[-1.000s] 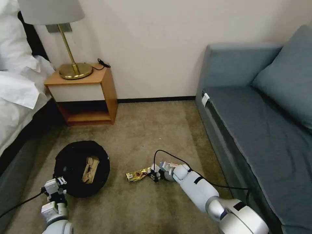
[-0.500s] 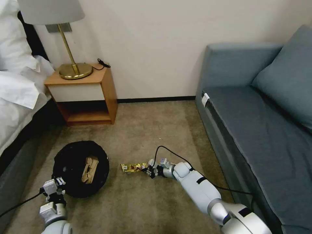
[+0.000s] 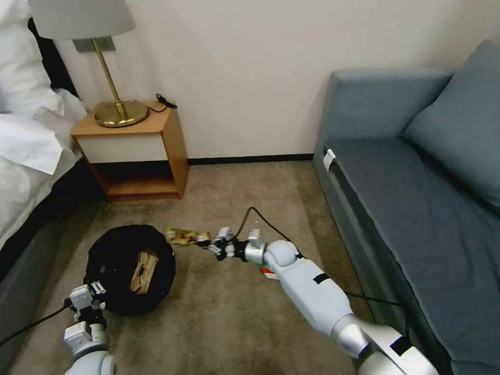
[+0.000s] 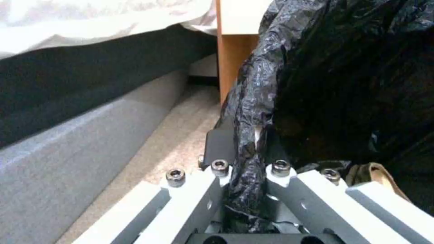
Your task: Pick up the trash bin, then pick up the garbage on the floor and place it into the trash bin.
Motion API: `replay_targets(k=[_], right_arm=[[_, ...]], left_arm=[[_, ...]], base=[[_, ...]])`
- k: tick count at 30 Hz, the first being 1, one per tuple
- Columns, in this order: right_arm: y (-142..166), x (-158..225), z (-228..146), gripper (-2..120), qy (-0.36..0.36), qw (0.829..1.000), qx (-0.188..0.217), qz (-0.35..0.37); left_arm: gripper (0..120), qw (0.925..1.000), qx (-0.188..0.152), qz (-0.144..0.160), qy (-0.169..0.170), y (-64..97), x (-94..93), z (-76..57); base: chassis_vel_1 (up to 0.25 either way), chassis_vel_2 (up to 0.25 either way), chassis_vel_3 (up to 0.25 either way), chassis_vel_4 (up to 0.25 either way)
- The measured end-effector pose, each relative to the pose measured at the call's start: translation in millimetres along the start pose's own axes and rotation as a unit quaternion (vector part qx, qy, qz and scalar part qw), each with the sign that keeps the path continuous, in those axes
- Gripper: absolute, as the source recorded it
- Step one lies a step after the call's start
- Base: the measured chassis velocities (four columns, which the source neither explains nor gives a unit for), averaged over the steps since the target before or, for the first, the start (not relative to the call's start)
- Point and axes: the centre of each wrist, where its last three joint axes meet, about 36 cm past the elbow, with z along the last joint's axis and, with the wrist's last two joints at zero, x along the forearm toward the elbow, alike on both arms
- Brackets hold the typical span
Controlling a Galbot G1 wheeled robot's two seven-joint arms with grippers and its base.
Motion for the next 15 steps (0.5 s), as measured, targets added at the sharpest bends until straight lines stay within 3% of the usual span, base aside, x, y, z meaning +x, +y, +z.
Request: replay_targets(k=[7,15], right_arm=[[39.6,-47.8,-23.5,0,-0.042,0.998,-0.007,-0.046],[47.3,-69.9,-25.4,0,-0.055,0.998,-0.004,-0.022]], left_arm=[[3,0.9998,-0.001,0.018,-0.002,-7.0,6.3,-13.9],[3,0.9993,-0.004,0.037,0.002,-13.8,22.6,-17.7]], base=[[0.0,0.0,0.0,0.0],[0.0,0.0,0.0,0.0]])
